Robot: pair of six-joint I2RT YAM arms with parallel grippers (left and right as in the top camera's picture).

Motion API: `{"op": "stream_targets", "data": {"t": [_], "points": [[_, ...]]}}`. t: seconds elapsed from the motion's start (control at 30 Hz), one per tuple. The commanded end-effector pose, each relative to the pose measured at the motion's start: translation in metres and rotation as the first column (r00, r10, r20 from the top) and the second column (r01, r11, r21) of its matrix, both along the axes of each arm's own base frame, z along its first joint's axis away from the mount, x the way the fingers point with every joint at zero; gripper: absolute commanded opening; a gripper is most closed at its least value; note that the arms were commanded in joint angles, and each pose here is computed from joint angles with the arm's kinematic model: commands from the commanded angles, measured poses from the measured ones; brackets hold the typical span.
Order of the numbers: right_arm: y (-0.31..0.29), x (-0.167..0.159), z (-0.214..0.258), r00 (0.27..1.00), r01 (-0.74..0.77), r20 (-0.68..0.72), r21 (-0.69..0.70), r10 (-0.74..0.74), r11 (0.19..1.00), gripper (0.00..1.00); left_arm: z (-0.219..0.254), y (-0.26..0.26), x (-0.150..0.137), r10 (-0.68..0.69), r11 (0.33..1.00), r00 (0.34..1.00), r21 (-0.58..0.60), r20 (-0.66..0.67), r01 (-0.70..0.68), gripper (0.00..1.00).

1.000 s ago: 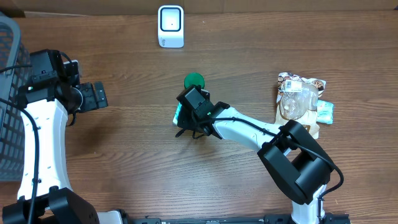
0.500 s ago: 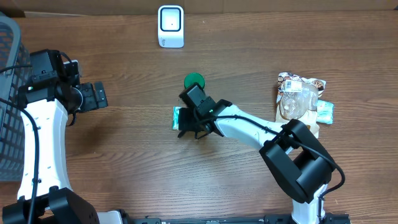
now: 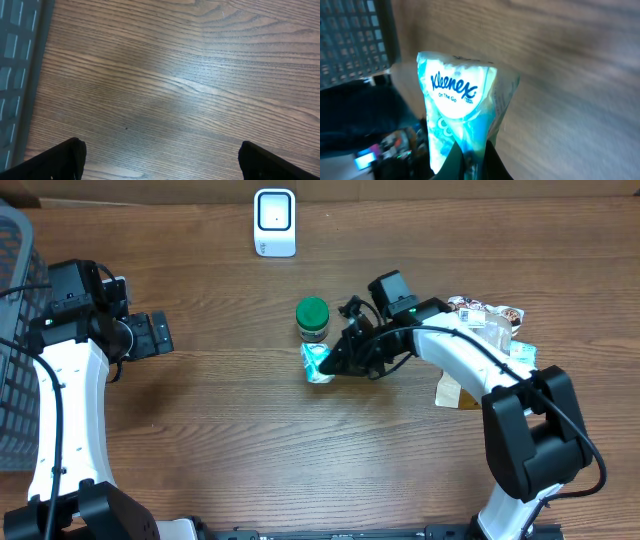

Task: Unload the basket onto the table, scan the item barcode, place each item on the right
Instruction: 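Lift the teal Kleenex pack and turn it with the right gripper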

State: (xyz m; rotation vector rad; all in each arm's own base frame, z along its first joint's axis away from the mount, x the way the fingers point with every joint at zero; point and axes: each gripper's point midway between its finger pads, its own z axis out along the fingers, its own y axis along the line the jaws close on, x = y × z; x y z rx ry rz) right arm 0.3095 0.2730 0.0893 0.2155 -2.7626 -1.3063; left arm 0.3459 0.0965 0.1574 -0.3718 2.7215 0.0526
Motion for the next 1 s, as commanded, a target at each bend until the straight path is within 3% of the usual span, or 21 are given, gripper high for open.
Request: {"op": "stream_targets", "data": {"t": [0.0,0.17,0.37,0.5,0.7,0.97], "points": [[0.002,-0.004,0.043,0.995,-0.094,0.060,0.215,0.083,0.972,0.04,0.003,-0.001,0.003,0.003,1.000,1.000,-0.007,0.010,-0.003,1.00],[-0.013,-0.002,0.101,0.984,-0.150,0.151,0.454,0.090,0.878,0.04,0.002,-0.001,0.002,0.003,1.000,1.000,-0.007,0.010,-0.003,1.00],[-0.041,-0.008,0.173,0.964,-0.194,0.262,0.599,0.038,0.777,0.04,0.002,-0.001,0.002,0.003,1.000,1.000,-0.007,0.010,-0.003,1.00],[-0.054,-0.015,0.201,0.966,-0.181,0.257,0.640,0.015,0.747,0.04,0.003,-0.001,0.002,0.003,1.000,1.000,-0.007,0.010,-0.003,1.00],[-0.063,-0.023,0.223,0.998,-0.048,0.065,0.656,0.007,0.753,0.04,0.003,-0.001,0.002,0.003,1.000,1.000,-0.006,0.010,-0.003,1.00],[-0.063,-0.024,0.225,0.998,-0.043,0.057,0.656,0.008,0.754,0.04,0.003,-0.001,0.003,0.003,1.000,1.000,-0.007,0.010,-0.003,1.00]]}}
